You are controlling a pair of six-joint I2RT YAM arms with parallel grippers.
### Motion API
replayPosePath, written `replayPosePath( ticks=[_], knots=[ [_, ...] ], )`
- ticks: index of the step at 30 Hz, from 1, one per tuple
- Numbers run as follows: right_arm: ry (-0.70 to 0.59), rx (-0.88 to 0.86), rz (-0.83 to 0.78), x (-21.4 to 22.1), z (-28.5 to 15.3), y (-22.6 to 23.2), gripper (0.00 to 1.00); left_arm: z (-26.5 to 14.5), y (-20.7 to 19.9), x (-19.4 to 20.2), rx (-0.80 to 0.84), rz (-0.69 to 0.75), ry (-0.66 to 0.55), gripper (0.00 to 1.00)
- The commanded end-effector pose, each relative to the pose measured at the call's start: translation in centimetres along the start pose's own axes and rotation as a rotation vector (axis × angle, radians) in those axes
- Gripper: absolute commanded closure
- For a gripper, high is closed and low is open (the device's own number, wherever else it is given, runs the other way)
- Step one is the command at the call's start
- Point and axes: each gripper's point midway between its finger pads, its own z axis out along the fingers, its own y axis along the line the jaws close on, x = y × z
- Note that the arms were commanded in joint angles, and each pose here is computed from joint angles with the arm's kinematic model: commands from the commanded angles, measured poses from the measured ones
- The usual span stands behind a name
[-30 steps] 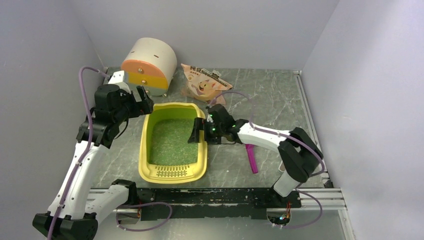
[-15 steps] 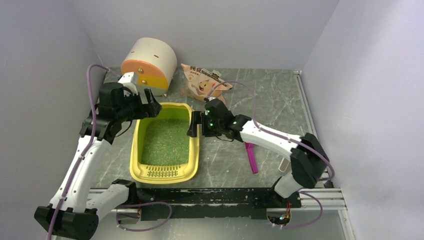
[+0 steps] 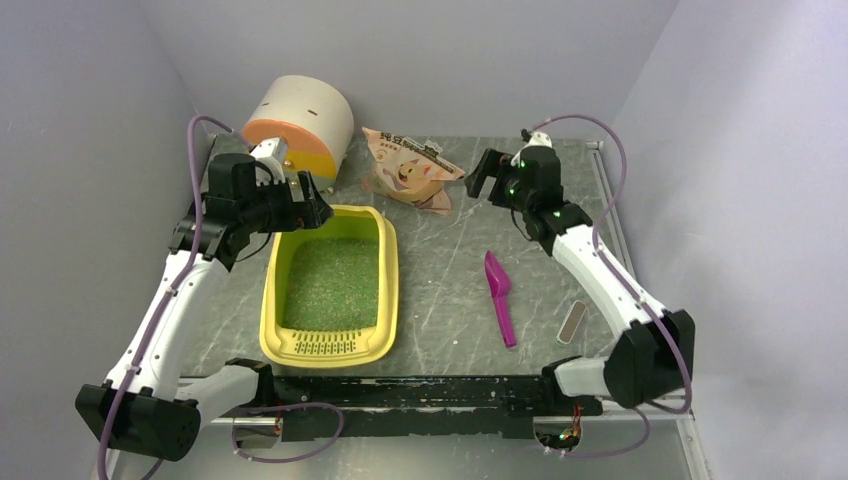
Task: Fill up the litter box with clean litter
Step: Move the litter box to the center of the board, then move the cat litter bag to the center of the board.
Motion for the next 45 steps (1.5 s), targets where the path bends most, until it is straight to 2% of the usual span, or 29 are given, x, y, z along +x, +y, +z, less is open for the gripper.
replayPosePath(
  ticks=[1,5,8,13,18,21,24,29,34,43,45],
  knots=[
    [-0.076,-0.171,-0.096,-3.8,3.6,2.3,0.00,-0.2,-1.4,-1.4,0.064,0.012,-0.019,0.01],
    [-0.081,-0.220,-0.158,-6.0,8.4,2.8,0.01,-0.2,-1.7,-2.2,0.075,0.033,-0.032,0.01],
    [-0.083,-0.257,-0.219,-5.9,11.9,2.6,0.02,-0.4,-1.4,-2.5,0.056,0.052,-0.042,0.01],
    [-0.107,-0.326,-0.372,-4.8,15.2,2.2,0.06,-0.7,-1.0,-2.4,0.033,0.064,-0.038,0.01],
    [-0.015,-0.404,-0.510,-2.3,18.8,1.5,0.06,-0.8,-1.6,-2.9,0.058,0.054,-0.063,0.01],
    [-0.038,-0.424,-0.538,-2.0,20.6,1.1,0.07,-0.7,-1.9,-3.5,0.070,0.054,-0.085,0.01],
    [-0.075,-0.529,-0.584,-1.5,20.9,1.9,0.12,-0.7,-2.0,-4.1,0.071,0.061,-0.092,0.01],
    [-0.008,-0.669,-0.612,0.2,21.1,3.1,0.17,-0.7,-2.1,-4.7,0.068,0.065,-0.095,0.01],
    [-0.002,-0.640,-0.621,1.0,22.4,2.1,0.32,-0.7,-2.3,-4.9,0.073,0.063,-0.093,0.01],
    [0.029,-0.652,-0.704,2.5,22.7,1.3,0.47,-1.3,-2.3,-4.6,0.067,0.071,-0.082,0.01],
    [0.044,-0.652,-0.708,2.7,22.6,1.2,0.54,-1.5,-2.4,-4.4,0.074,0.070,-0.078,0.01]
  ],
)
